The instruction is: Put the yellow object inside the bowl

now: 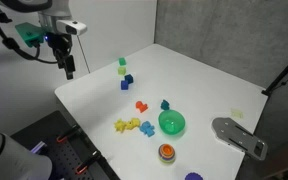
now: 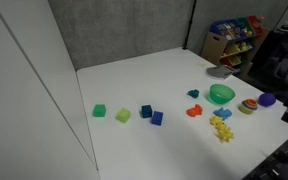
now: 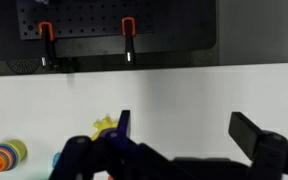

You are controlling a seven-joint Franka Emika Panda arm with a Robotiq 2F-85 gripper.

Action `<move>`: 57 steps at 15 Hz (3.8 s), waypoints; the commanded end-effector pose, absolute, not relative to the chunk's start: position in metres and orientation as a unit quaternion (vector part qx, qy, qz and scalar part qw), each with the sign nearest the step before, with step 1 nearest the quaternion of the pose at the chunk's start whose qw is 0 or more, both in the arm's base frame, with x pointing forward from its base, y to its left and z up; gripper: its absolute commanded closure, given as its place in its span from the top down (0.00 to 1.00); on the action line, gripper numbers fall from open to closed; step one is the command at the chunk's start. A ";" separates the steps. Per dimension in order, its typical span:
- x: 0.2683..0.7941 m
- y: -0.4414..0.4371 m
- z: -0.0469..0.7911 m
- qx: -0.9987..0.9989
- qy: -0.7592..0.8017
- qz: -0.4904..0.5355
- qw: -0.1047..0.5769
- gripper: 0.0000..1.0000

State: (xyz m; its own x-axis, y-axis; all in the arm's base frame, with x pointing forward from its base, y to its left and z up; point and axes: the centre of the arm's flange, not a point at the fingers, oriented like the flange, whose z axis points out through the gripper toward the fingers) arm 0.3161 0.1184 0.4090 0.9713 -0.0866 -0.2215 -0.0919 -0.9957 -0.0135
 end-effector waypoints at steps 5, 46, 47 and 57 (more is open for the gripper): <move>0.334 0.120 0.401 -0.994 0.051 0.093 0.002 1.00; 0.389 -0.001 0.048 -0.993 0.104 -0.011 -0.056 0.75; 0.387 -0.003 0.043 -0.993 0.105 -0.005 -0.057 0.74; 0.405 -0.011 0.078 -0.989 0.137 -0.015 -0.062 0.15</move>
